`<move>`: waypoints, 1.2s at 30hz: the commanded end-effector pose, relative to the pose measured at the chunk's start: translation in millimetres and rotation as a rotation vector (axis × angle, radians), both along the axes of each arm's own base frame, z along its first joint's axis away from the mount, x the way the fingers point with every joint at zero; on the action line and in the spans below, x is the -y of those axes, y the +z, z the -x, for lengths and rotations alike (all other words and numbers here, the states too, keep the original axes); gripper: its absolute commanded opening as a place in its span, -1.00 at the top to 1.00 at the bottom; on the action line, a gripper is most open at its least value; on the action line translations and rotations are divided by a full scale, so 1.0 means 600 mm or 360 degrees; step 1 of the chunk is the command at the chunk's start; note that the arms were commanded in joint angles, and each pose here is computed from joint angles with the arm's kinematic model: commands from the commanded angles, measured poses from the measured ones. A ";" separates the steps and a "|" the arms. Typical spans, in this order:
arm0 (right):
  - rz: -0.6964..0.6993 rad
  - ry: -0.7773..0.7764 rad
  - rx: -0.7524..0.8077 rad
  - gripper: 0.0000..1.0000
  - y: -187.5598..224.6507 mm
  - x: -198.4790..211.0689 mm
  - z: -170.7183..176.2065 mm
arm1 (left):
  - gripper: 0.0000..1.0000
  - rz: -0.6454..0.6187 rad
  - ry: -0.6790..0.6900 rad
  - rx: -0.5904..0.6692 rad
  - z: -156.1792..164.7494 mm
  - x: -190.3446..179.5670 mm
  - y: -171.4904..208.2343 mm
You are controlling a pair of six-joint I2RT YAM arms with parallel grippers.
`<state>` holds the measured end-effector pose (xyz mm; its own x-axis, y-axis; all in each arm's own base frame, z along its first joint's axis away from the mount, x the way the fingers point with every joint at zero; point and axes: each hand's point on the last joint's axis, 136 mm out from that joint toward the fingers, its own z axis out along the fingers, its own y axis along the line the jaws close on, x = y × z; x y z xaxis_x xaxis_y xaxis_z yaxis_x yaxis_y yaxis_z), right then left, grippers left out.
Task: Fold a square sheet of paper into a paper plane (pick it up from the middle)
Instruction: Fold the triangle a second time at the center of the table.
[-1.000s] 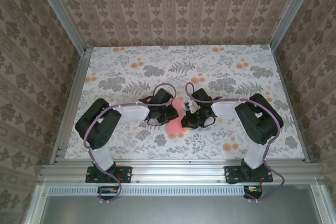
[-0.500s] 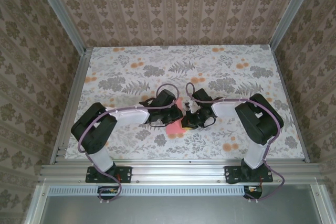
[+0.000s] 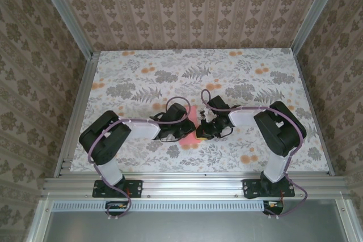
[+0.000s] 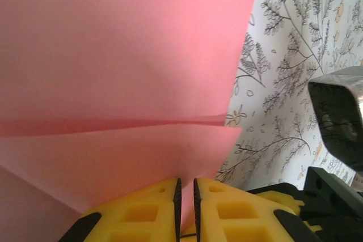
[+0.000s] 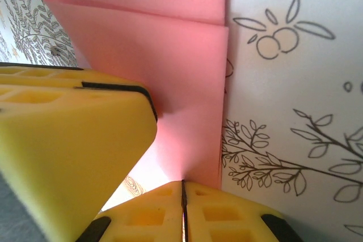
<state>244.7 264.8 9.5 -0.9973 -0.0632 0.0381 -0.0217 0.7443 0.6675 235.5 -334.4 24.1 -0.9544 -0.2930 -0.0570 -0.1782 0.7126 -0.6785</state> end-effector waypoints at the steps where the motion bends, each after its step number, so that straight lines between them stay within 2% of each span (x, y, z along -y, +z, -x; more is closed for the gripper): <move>1: 0.0232 -0.0045 -0.0102 0.78 -0.061 0.039 0.028 | 0.65 0.0022 0.0016 0.0030 0.001 0.003 -0.009; 13: 0.0297 -0.0024 -0.0109 0.79 -0.069 0.050 0.036 | 0.64 -0.0125 0.0129 -0.0018 -0.010 -0.050 -0.046; 36: 0.0304 -0.0015 -0.0115 0.80 -0.072 0.050 0.041 | 0.61 -0.0132 0.0246 0.0058 -0.055 -0.119 -0.051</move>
<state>244.5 265.1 9.0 -0.9972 -0.0672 0.0324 -0.0286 0.7457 0.6656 267.4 -299.5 21.9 -0.9153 -0.3947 -0.0804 -0.2222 0.6613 -0.7164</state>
